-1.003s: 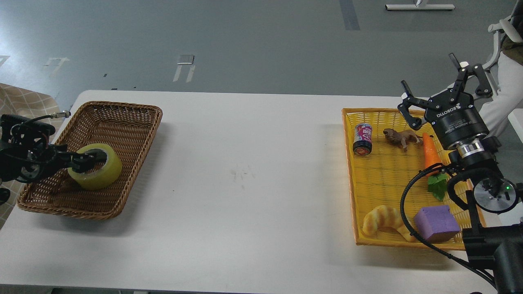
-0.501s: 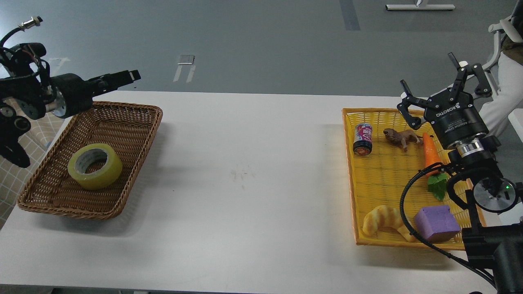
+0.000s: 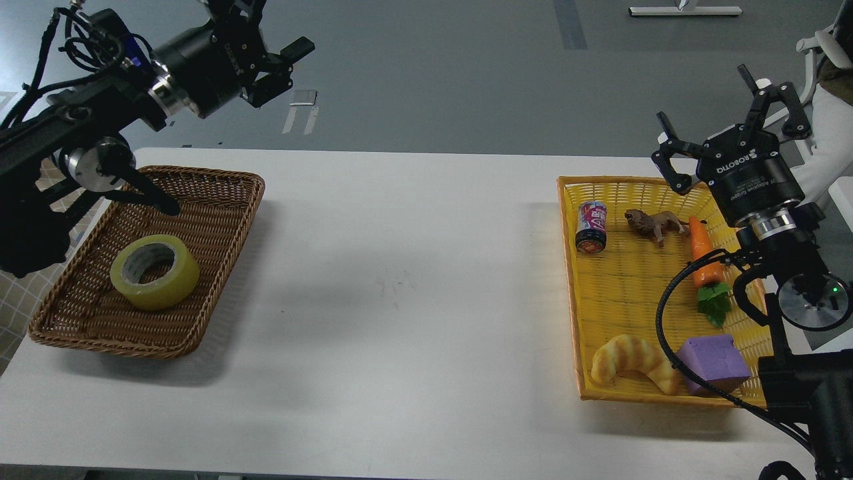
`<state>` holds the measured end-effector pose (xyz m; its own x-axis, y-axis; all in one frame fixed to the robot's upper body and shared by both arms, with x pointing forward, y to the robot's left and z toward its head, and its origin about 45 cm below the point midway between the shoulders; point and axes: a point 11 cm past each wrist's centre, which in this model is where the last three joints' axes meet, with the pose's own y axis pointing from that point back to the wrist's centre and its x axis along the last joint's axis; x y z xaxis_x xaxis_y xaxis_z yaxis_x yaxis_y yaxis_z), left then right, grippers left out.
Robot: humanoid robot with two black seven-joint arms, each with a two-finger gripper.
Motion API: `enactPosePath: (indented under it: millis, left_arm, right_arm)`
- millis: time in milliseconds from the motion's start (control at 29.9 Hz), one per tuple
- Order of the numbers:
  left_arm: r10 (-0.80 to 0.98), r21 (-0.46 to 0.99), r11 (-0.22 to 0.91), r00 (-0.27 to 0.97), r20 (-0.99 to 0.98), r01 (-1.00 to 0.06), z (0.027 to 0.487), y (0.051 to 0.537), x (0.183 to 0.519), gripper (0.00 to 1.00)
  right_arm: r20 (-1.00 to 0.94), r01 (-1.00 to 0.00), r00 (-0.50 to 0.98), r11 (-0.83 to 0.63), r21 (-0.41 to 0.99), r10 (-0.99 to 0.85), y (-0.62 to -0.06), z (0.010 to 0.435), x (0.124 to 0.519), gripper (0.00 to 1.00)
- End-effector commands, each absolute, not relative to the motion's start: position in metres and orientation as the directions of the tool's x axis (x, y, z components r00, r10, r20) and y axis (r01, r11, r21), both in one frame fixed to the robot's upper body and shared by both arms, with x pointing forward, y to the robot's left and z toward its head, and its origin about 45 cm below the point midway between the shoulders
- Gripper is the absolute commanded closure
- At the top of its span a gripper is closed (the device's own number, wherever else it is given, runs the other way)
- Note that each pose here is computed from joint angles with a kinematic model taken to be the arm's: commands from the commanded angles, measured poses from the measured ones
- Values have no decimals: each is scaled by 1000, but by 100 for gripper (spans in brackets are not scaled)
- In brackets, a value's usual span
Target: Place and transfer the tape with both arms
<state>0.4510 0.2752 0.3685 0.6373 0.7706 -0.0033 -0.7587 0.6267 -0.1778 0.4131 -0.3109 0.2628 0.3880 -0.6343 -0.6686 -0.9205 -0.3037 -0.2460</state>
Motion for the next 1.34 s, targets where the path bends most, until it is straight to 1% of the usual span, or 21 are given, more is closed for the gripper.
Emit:
enactPosePath:
  millis: [0,67,234,401,468,835,1170,1303]
  left_arm:
    - [734,-246,629,668,-126,-738,365,256,448,2]
    - [715,-267,623,673,-190,-736,352,249,444,2]
    - [684,-293,617,681,-261,-731,336,242,438,2]
    - [663,-302,599,671,-333,-742,317,236,432,2]
    - [643,-309,601,676,-361,-737,310,231,429,2]
    - [637,-288,590,654,-407,-754,289,228,425,2]
    - [649,-278,573,634,-421,-771,282,233,426,2]
    - [672,-279,537,604,-429,-796,281,248,429,2]
  right_arm:
    - [-655,-914,404,-312,-261,-638,-311,273,418,0]
    - [-645,-907,419,-323,-271,-639,-308,280,422,0]
    - [-607,-895,446,-342,-286,-658,-310,298,428,0]
    - [-608,-883,464,-387,-264,-644,-290,294,436,0]
    - [-626,-884,457,-401,-240,-632,-280,284,439,0]
    - [-680,-865,473,-441,-238,-560,-238,268,437,0]
    - [-683,-868,471,-433,-244,-559,-241,266,434,0]
    - [-681,-867,472,-436,-243,-560,-239,266,434,0]
